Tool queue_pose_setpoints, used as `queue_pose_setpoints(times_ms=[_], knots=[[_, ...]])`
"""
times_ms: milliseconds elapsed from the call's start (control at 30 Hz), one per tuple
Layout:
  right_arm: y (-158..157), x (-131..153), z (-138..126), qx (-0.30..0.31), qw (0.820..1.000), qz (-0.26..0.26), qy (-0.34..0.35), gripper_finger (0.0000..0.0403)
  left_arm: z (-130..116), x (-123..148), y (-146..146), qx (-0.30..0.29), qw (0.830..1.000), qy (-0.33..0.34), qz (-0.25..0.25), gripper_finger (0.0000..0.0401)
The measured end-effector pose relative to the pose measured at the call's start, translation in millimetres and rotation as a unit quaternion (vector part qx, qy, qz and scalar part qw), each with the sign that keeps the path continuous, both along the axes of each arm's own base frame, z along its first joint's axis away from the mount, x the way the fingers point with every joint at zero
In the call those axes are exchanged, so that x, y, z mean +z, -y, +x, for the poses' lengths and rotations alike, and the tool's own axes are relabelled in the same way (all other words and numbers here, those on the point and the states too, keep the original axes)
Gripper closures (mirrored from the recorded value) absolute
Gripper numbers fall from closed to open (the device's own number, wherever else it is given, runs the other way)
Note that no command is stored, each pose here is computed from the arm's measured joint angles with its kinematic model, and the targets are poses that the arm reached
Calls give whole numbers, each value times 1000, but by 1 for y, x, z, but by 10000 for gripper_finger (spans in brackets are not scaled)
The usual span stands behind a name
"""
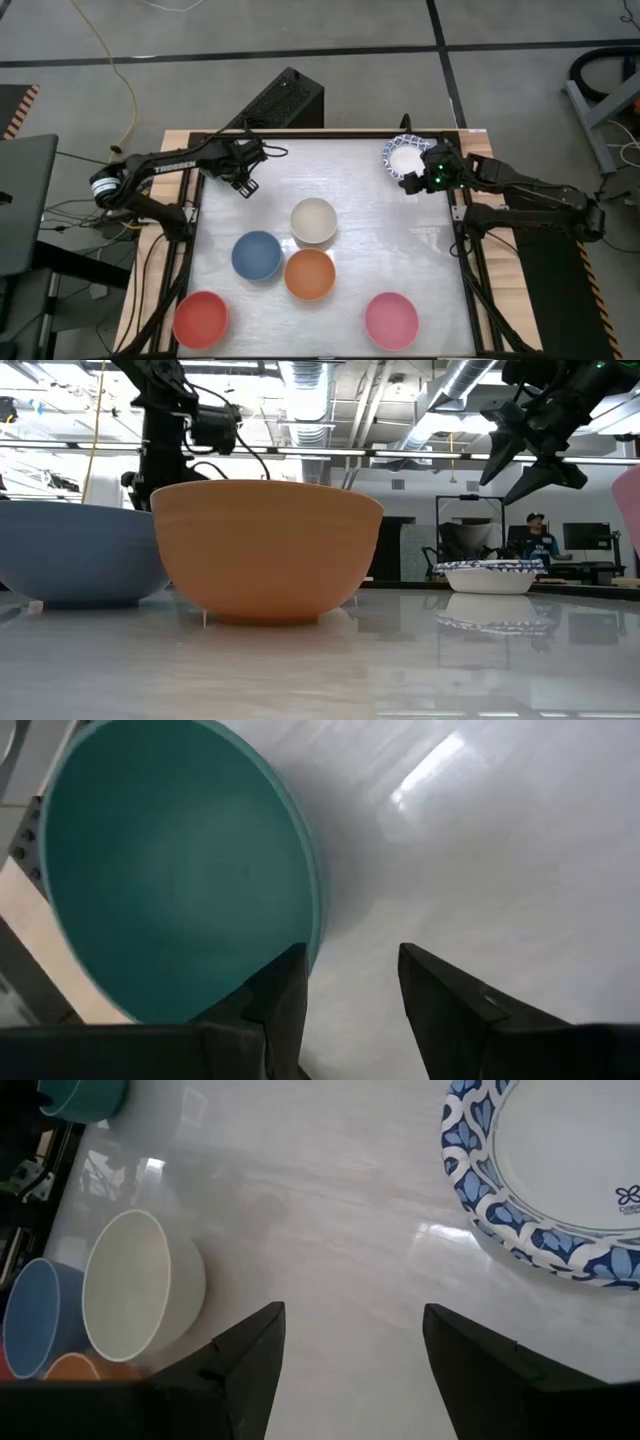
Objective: Nest bowls inside each other
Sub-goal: Stack the green bowl into the blue patterned paper bowl
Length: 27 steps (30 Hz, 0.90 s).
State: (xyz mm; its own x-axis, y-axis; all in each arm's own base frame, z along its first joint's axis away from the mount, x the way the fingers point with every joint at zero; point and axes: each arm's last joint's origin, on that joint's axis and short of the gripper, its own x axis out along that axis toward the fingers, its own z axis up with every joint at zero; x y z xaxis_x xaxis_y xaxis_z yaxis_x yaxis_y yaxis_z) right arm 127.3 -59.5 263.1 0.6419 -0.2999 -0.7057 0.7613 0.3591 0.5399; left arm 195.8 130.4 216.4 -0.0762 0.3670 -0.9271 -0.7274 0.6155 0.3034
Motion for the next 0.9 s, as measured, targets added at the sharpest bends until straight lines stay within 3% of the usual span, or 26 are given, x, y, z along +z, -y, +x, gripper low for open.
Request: queue_pose_setpoints(times_ms=[167,400,633,900], knots=[[0,0,0,-1,1000,-1,0,143,5,-15,-11,-4,1000,-19,-17,273],[0,0,0,-1,1000,-1,0,143,8,-23,-17,-9,999,-25,-18,390],[1,2,1,-4,1000,-3,11,143,11,-23,-15,-26,999,-26,-15,401],[3,8,7,-6,998,-20,55,143,31,-8,6,-111,993,-30,22,401]])
